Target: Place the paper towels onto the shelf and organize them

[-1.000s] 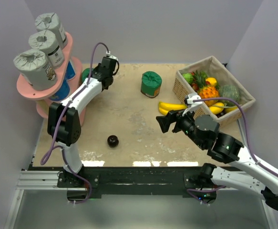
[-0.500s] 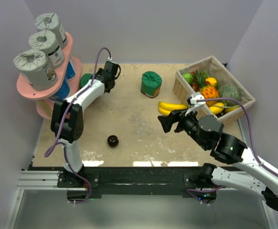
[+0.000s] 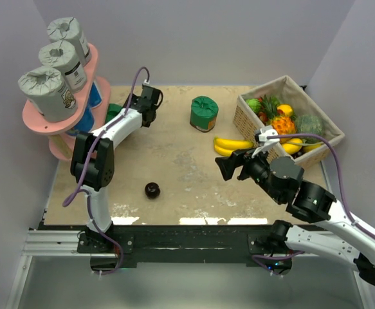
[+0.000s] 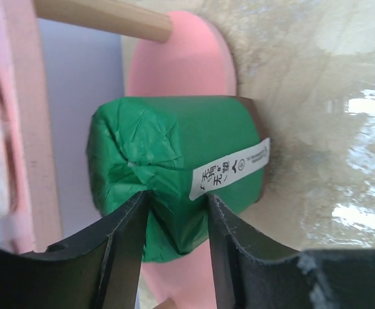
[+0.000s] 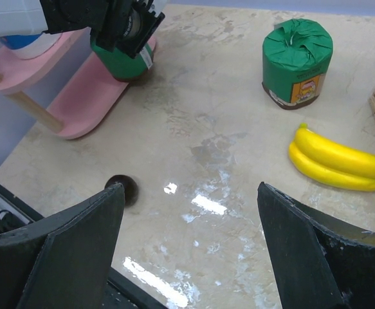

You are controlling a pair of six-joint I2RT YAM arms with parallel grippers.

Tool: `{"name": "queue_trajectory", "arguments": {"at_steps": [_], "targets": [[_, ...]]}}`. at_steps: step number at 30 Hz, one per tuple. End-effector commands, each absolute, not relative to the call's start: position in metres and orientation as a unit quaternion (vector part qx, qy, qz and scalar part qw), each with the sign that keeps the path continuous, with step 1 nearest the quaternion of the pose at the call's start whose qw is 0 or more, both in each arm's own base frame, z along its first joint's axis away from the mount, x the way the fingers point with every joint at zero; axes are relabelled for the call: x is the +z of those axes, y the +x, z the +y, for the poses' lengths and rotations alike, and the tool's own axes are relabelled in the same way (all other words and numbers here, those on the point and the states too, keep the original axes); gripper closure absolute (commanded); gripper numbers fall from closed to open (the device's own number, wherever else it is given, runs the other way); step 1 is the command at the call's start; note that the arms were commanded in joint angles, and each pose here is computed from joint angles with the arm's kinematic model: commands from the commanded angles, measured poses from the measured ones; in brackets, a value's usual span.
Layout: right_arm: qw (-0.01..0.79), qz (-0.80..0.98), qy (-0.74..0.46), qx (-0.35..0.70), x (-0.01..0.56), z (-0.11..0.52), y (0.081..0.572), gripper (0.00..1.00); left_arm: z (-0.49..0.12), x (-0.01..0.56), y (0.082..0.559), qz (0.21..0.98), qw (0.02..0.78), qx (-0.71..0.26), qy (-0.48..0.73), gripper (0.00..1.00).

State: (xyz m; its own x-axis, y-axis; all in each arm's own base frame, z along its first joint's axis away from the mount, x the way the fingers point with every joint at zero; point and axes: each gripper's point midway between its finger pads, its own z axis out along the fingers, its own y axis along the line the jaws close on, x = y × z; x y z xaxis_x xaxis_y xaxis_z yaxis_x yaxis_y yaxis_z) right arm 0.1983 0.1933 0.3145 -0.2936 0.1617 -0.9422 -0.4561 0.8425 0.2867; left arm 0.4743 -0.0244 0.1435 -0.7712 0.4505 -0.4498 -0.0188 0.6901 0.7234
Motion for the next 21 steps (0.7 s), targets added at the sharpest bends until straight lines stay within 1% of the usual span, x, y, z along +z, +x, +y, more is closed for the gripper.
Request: {"name": "queue_trajectory", "arguments": {"at_steps": [1, 7, 13, 17, 21], "targets": [[0.604, 0.746, -0.082, 0.267, 0.334, 0.184, 0.198, 0.12, -0.003, 0.161, 0.473, 0.841, 0.318, 0.428, 0.092, 0.52], [0.606, 0.747, -0.076, 0.263, 0.335, 0.177, 0.196, 0.12, 0.004, 0.167, 0.469, 0.833, 0.318, 0.444, 0.084, 0.5], [0.606, 0.746, -0.073, 0.267, 0.335, 0.175, 0.194, 0.12, 0.014, 0.17, 0.463, 0.822, 0.304, 0.476, 0.073, 0.53], [0.605, 0.747, -0.073, 0.266, 0.335, 0.174, 0.194, 0.12, 0.013, 0.174, 0.46, 0.824, 0.314, 0.468, 0.054, 0.53], [0.605, 0.748, -0.073, 0.263, 0.335, 0.173, 0.193, 0.12, -0.003, 0.181, 0.463, 0.835, 0.338, 0.43, 0.062, 0.53]]}}
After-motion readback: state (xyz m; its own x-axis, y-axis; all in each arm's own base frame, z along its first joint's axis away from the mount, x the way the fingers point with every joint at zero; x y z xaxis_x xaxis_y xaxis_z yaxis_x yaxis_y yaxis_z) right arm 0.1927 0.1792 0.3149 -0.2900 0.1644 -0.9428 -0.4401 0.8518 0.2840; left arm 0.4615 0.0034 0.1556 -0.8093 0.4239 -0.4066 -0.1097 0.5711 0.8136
